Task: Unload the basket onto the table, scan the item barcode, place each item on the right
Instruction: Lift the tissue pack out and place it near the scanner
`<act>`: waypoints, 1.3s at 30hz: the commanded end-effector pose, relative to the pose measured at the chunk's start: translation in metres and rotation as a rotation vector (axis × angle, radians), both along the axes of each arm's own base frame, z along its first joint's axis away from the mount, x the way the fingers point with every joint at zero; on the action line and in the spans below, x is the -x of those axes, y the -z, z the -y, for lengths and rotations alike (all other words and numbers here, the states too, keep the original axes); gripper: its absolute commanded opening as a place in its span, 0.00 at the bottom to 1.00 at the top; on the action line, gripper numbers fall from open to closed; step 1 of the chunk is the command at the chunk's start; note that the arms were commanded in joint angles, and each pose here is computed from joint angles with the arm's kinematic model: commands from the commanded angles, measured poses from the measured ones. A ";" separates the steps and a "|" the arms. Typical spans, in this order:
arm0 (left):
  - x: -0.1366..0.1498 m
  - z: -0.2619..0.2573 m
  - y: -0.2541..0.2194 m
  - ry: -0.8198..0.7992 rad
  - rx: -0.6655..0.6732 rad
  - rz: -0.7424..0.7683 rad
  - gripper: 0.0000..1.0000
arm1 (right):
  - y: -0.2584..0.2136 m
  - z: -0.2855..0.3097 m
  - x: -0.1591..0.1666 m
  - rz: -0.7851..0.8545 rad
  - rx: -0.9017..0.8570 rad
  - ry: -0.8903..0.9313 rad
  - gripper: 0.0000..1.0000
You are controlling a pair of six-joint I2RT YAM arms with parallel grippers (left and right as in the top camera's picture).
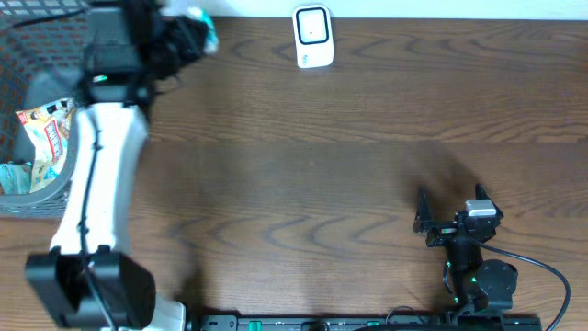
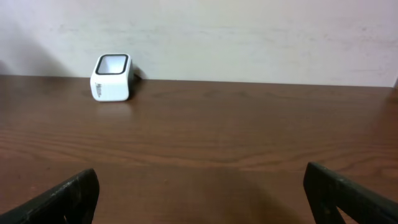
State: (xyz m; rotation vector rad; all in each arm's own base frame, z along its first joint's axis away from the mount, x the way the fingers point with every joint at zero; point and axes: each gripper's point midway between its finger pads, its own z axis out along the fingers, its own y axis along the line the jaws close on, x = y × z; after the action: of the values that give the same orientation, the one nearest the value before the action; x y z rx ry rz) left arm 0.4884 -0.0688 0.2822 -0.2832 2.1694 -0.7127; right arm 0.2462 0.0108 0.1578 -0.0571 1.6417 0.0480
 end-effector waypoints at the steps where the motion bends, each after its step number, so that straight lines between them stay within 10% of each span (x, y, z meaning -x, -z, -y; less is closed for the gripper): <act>1: -0.009 0.011 0.044 -0.066 -0.212 -0.074 0.08 | 0.000 -0.001 0.000 0.000 0.000 -0.004 0.99; 18: 0.023 0.131 0.207 0.201 -0.342 -0.399 0.15 | 0.000 -0.001 0.000 0.000 0.000 -0.004 0.99; 23: 0.027 0.140 0.209 0.222 -0.347 -0.399 0.37 | 0.000 -0.001 0.000 0.000 0.000 -0.004 0.99; 39: 0.008 0.113 0.140 0.177 -0.324 -0.245 0.43 | 0.001 -0.001 0.000 0.000 0.000 -0.004 0.99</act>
State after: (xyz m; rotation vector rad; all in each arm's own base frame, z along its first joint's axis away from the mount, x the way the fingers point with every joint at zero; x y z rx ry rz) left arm 0.4683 -0.1955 0.0983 -0.0315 2.6302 -0.4345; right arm 0.2462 0.0108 0.1578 -0.0574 1.6417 0.0477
